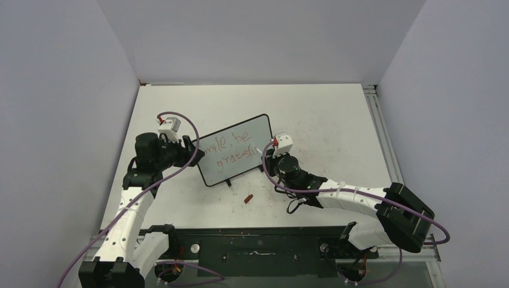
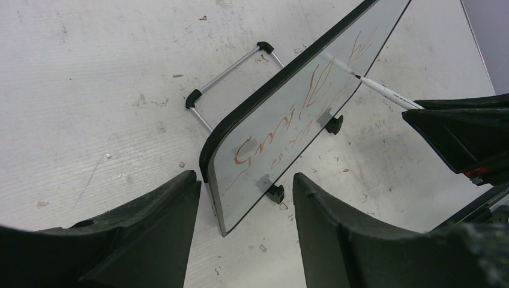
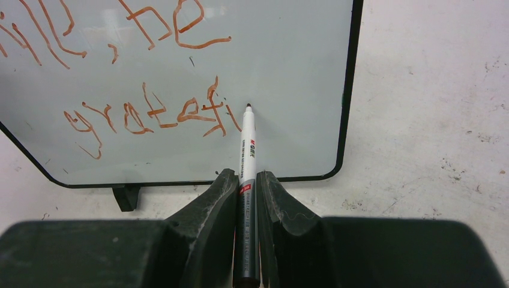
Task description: Write a sentence on the whiteboard
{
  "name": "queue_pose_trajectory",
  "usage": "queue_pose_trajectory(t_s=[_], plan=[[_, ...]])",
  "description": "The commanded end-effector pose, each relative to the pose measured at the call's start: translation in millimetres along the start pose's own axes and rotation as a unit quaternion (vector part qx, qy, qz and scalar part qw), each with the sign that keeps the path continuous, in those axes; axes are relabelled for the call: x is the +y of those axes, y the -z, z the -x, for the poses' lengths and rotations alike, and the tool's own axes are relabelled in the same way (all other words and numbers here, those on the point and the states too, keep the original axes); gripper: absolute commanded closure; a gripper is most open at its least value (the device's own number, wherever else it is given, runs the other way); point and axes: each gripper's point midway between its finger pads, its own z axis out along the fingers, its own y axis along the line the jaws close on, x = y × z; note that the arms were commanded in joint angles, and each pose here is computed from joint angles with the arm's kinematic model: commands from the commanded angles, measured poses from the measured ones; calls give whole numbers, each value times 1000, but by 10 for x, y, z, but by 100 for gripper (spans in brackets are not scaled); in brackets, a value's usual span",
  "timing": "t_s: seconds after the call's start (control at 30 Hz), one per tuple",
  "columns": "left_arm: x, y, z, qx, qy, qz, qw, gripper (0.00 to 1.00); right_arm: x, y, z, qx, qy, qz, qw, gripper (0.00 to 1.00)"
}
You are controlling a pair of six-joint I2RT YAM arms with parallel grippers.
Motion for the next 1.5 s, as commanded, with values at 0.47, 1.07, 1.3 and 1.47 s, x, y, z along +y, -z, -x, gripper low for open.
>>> queue_pose_trajectory(t_s=[0.47, 1.07, 1.3, 1.47], plan=[[-80, 44, 183, -28, -18, -14, 999, 44, -81, 13, -33, -10, -14, -16, 1000, 95], [-80, 46, 183, -28, -18, -14, 999, 44, -149, 12, -121, 0, -13, -32, 999, 95], [-84, 51, 190, -30, -19, -14, 999, 44, -171, 18, -95, -2, -15, -39, 999, 95], [-84, 50, 190, -30, -18, -14, 999, 44, -167, 62, 1, -12, -15, -38, 999, 95]])
